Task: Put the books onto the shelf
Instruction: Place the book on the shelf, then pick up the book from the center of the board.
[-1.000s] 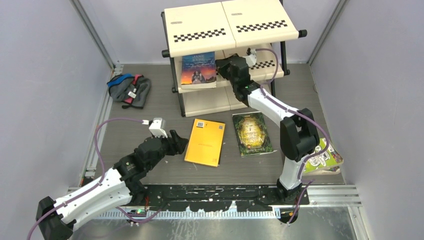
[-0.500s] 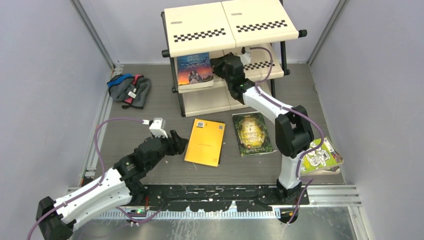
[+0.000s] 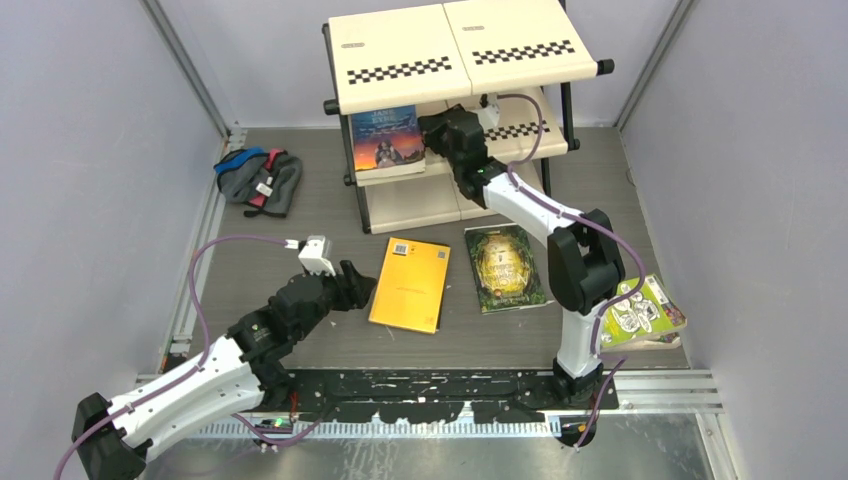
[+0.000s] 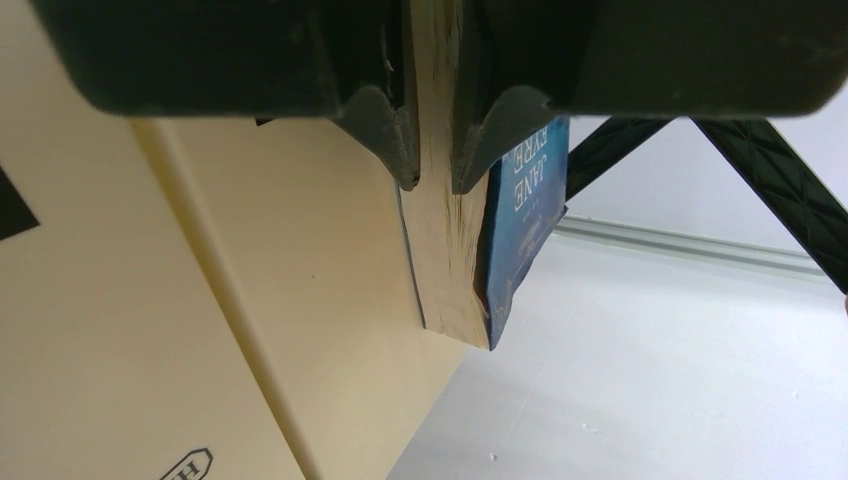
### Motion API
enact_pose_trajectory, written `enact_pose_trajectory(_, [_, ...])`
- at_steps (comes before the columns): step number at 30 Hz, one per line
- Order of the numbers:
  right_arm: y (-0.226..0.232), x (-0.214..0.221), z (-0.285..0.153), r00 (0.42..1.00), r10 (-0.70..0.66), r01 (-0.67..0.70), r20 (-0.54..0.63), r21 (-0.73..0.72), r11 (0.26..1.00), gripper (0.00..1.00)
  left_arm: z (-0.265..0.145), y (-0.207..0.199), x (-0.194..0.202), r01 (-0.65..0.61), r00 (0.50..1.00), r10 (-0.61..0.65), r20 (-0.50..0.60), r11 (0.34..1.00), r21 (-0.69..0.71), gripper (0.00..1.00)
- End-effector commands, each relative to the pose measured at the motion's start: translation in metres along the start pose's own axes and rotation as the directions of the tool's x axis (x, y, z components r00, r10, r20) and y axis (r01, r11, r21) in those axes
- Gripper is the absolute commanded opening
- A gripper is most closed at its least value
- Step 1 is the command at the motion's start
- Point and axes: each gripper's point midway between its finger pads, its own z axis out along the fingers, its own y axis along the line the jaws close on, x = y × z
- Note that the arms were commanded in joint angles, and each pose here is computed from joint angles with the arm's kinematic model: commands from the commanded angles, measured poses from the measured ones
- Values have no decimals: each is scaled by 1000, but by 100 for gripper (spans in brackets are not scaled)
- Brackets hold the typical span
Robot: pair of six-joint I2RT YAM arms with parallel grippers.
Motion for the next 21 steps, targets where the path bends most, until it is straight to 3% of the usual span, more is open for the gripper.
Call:
enact_pose_trajectory(1, [34,-22,-20,998,-15,21,68,-87,996,27,-3,-11,-23,9,998,-10,62,1000,21,63])
enact_pose_trajectory(10, [41,-49,-58,988,-63,80,141,-122,989,56,-4,-11,-21,-18,999,17,41,1000,18,64])
enact_pose_trajectory(21, [10,-57,-120,980,-131,144,150,-76,987,67,6,-23,8,-35,993,42,-110,997,67,66])
